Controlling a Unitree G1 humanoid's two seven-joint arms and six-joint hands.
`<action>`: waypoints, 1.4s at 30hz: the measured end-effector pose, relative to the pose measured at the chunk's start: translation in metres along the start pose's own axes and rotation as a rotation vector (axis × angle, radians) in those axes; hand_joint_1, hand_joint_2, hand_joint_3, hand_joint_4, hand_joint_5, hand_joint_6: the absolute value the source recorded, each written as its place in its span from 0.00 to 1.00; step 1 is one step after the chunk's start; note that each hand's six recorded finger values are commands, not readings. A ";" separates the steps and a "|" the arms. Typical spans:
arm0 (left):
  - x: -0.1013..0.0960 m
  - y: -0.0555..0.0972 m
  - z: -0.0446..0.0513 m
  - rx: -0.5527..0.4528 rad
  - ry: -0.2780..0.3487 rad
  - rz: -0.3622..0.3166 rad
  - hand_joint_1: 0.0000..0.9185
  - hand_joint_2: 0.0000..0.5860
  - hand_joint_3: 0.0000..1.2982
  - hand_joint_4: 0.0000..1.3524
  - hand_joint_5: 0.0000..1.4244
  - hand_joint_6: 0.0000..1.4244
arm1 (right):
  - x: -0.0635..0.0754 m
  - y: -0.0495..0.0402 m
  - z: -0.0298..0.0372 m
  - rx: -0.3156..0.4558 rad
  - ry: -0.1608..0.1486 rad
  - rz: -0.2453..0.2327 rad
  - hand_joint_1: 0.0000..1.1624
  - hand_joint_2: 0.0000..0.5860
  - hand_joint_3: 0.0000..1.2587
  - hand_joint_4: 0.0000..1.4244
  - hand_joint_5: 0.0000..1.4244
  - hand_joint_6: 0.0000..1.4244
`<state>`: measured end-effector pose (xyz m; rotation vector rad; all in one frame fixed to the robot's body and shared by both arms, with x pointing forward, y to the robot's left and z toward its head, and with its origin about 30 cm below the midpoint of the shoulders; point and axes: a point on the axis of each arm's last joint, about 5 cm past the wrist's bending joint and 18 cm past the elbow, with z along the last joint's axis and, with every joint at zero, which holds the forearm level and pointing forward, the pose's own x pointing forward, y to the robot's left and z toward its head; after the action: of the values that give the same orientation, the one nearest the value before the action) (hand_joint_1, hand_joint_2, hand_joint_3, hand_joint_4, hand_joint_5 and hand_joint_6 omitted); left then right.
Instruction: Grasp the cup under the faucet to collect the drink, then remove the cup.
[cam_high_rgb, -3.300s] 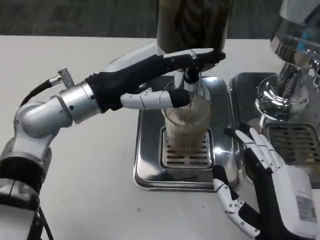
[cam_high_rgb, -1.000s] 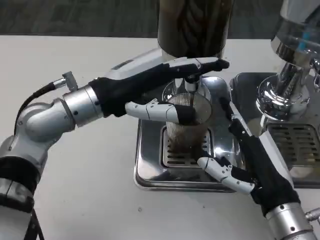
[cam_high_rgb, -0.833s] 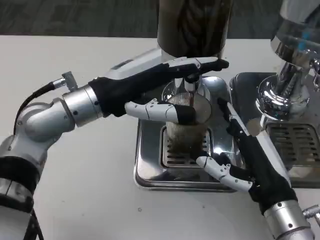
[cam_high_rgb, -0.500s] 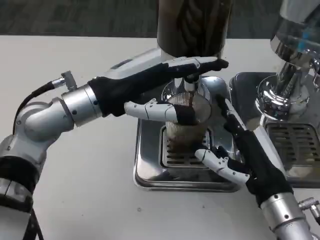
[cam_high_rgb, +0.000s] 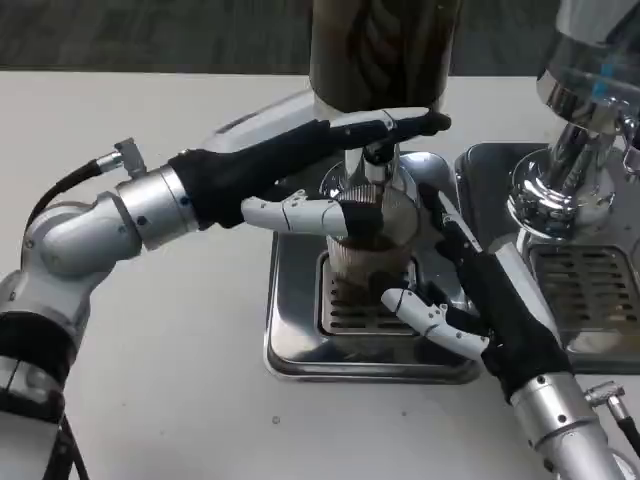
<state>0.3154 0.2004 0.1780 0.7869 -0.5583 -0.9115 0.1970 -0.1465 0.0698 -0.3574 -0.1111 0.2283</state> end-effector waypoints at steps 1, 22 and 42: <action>0.000 0.001 -0.0002 -0.006 0.001 0.003 0.00 0.10 0.09 0.02 0.05 0.02 | 0.000 0.0002 -0.0001 0.005 0.000 -0.001 0.48 0.40 0.02 0.00 0.00 0.03; -0.006 0.007 -0.0064 -0.190 -0.004 0.071 0.00 0.11 0.07 0.00 0.06 0.04 | 0.001 0.0043 -0.0025 0.030 0.005 0.000 0.47 0.42 0.04 0.00 0.00 0.03; -0.010 0.013 -0.0103 -0.346 -0.054 0.121 0.00 0.13 0.12 0.07 0.11 0.09 | 0.001 0.0059 -0.0027 0.037 0.006 -0.006 0.47 0.42 0.05 0.00 0.01 0.04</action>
<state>0.3239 0.2175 0.1813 0.4130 -0.4735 -0.8890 0.1970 -0.1419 0.0652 -0.3211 -0.1023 0.2233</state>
